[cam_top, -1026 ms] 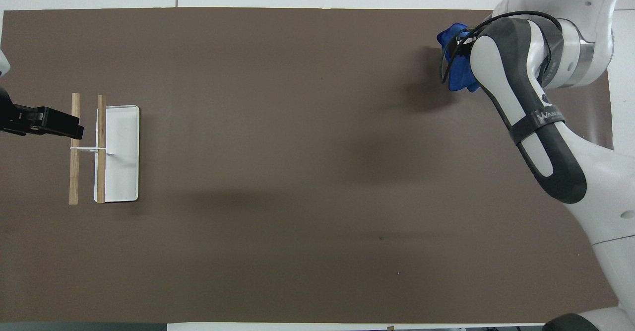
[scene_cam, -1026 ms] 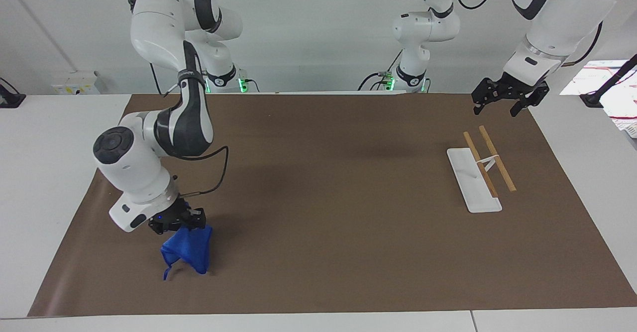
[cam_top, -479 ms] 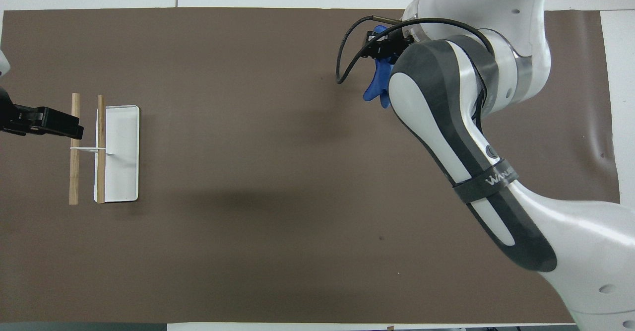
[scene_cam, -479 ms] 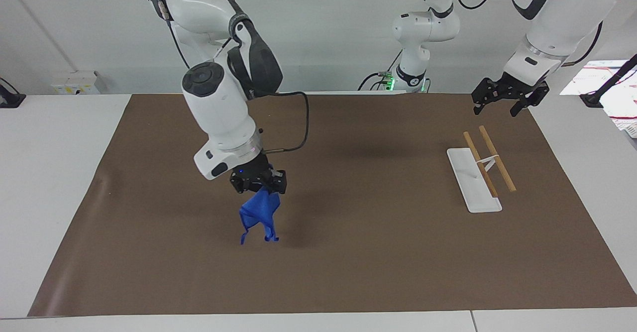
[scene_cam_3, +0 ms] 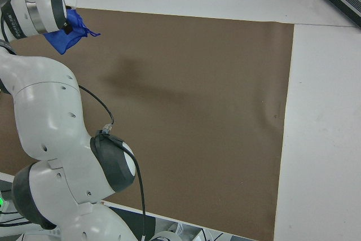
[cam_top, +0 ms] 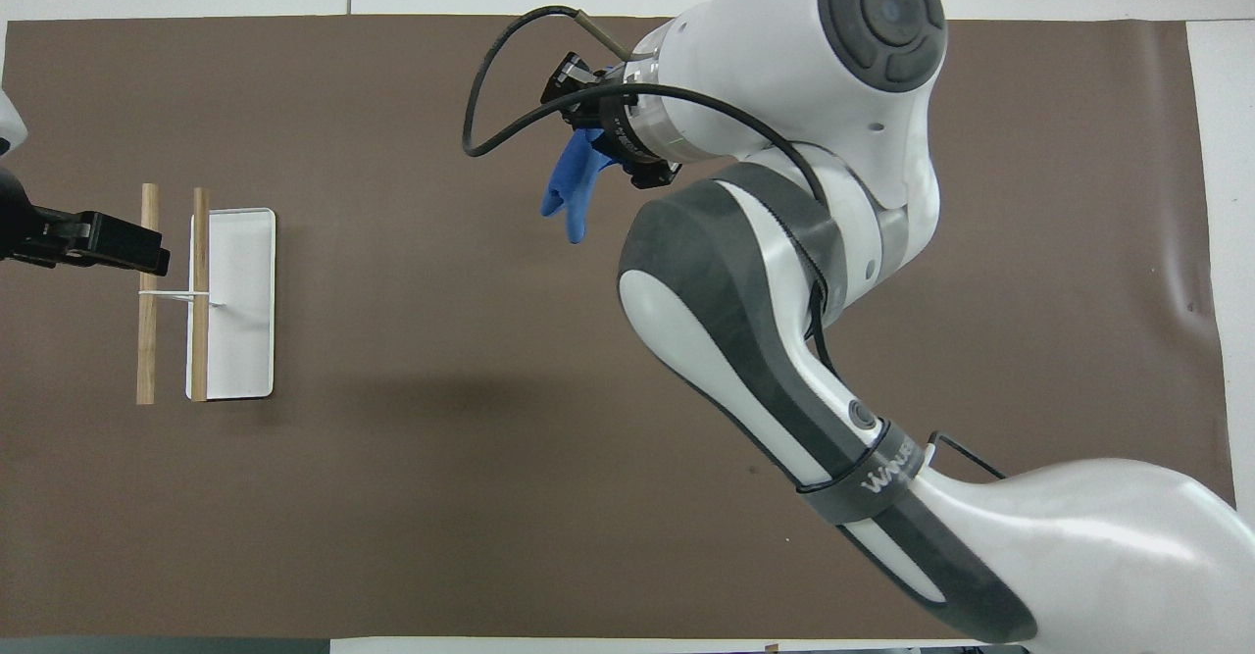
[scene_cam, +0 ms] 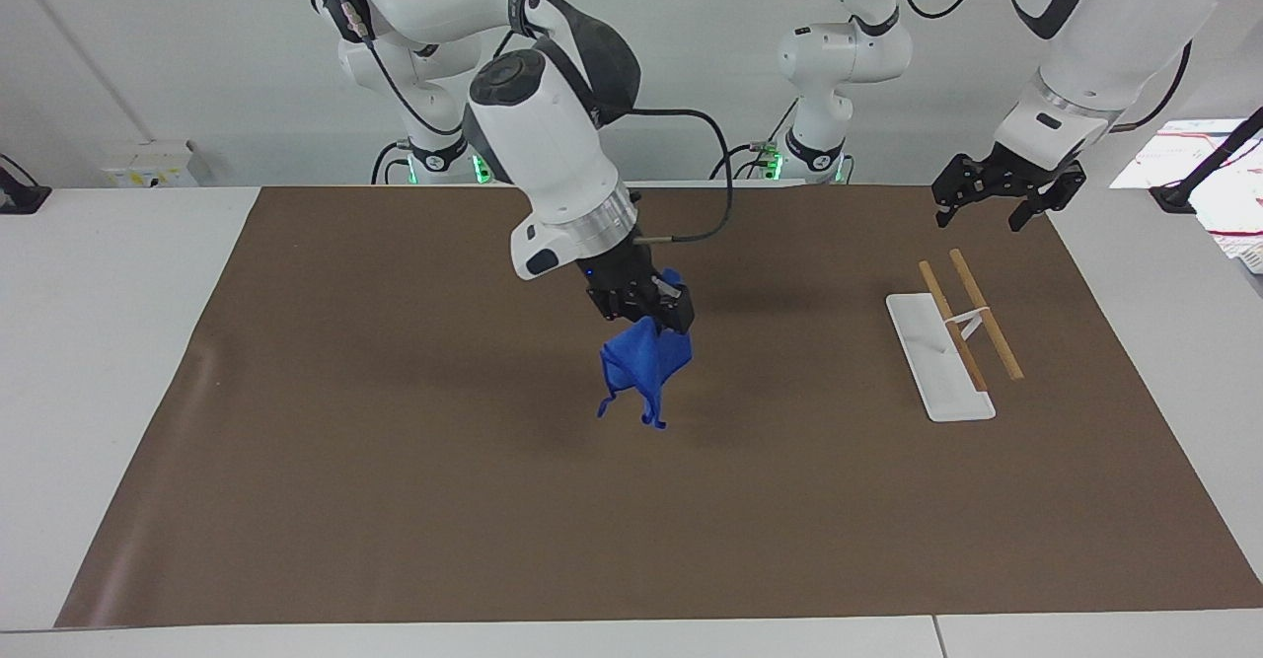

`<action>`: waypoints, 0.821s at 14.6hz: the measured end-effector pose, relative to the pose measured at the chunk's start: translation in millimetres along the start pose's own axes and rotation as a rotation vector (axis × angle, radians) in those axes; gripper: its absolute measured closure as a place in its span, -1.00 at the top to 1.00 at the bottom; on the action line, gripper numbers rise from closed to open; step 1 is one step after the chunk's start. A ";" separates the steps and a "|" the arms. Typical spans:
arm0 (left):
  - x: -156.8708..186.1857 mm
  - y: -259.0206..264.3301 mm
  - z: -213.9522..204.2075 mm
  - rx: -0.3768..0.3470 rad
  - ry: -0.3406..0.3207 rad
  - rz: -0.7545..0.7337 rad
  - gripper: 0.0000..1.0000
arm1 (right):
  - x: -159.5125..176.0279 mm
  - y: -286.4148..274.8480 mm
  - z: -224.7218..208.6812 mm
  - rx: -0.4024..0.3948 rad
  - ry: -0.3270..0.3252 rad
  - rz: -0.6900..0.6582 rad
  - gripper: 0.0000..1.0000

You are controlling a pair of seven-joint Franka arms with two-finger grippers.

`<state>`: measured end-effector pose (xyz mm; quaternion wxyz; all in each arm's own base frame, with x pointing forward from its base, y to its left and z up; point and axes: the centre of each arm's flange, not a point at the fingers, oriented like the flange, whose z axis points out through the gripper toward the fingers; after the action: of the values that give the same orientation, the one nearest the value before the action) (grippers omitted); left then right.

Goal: Right arm passes towel to left arm to hang
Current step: 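Carry the towel toward the left gripper while the left gripper reaches in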

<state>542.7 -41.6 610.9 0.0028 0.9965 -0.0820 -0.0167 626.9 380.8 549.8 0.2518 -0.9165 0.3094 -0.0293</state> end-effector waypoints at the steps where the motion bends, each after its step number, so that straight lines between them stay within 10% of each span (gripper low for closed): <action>1: 0.0 -0.2 0.0 0.000 0.000 -0.007 1.00 | -16.1 -8.9 2.0 0.030 0.000 0.036 -1.00; 5: 2.5 3.0 -1.2 -0.038 0.019 -0.167 1.00 | -69.1 -35.2 5.8 0.139 -0.013 0.171 -1.00; 12: 36.8 26.3 29.3 -0.385 -0.005 -0.814 1.00 | -97.8 -51.3 7.6 0.255 -0.037 0.322 -1.00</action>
<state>573.7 -73.6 580.6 0.1810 0.9289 0.3212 -0.0340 578.0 476.0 577.8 0.3727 -0.8162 0.4413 -0.0108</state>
